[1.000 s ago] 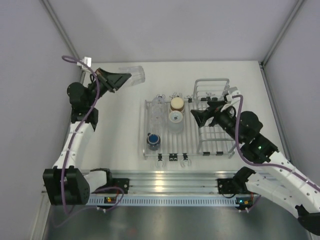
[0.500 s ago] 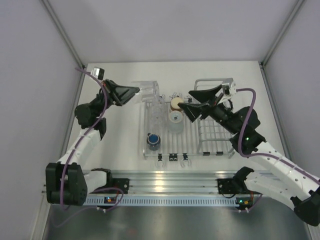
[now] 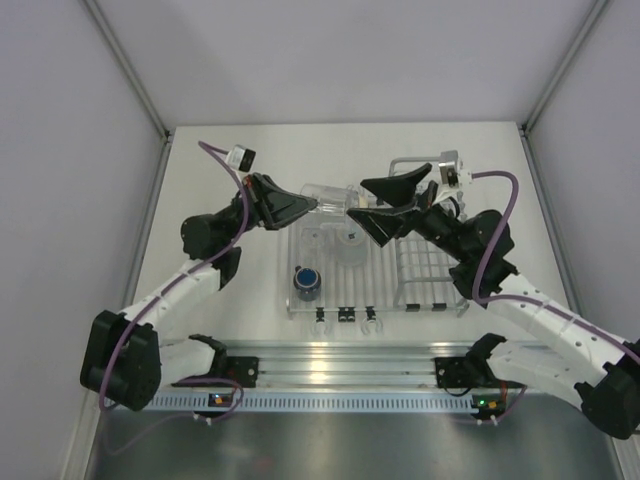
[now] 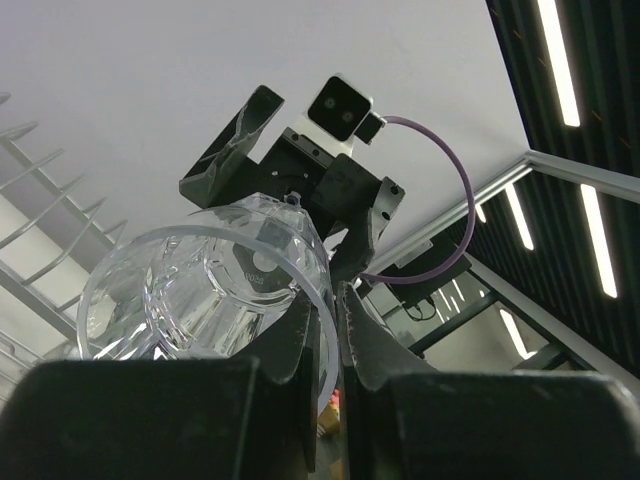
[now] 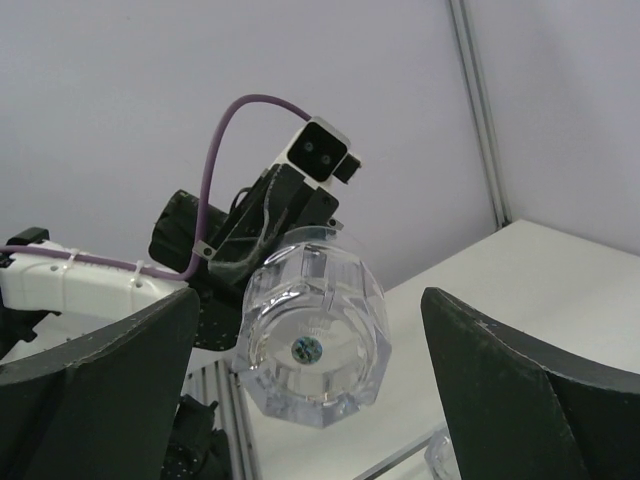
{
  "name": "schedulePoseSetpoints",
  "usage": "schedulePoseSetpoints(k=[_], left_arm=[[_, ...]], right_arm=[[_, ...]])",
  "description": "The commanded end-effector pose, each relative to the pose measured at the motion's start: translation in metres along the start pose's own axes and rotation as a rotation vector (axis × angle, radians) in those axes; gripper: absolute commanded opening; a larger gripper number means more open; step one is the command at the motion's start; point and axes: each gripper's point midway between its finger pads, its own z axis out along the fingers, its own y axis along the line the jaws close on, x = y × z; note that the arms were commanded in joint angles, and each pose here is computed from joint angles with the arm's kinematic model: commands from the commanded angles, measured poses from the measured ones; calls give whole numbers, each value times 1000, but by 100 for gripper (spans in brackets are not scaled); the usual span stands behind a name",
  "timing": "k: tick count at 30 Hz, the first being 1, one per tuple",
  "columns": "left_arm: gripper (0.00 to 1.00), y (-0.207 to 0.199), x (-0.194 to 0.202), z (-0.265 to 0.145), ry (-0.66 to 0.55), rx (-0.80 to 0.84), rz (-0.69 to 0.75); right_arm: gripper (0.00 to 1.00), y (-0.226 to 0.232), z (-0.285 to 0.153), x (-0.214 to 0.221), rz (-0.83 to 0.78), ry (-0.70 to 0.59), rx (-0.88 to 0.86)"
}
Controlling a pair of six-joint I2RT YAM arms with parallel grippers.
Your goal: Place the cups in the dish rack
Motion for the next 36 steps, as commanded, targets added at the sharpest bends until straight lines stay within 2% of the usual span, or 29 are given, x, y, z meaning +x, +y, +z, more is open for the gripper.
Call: schedulePoseSetpoints(k=[1,27,33,36], left_arm=[[0,-48,8,4,-11,213,212],[0,-51,9,18,-19,246,233],[0,-50,11,20,-20,250,228],[0,-49,13,21,-16,251,226]], right_arm=[[93,12,5,-19,-15,-54,-69],[95,2,12,19,51,24,-67],[93,3,15,21,55,26,-74],[89,4,17,21,52,30,-78]])
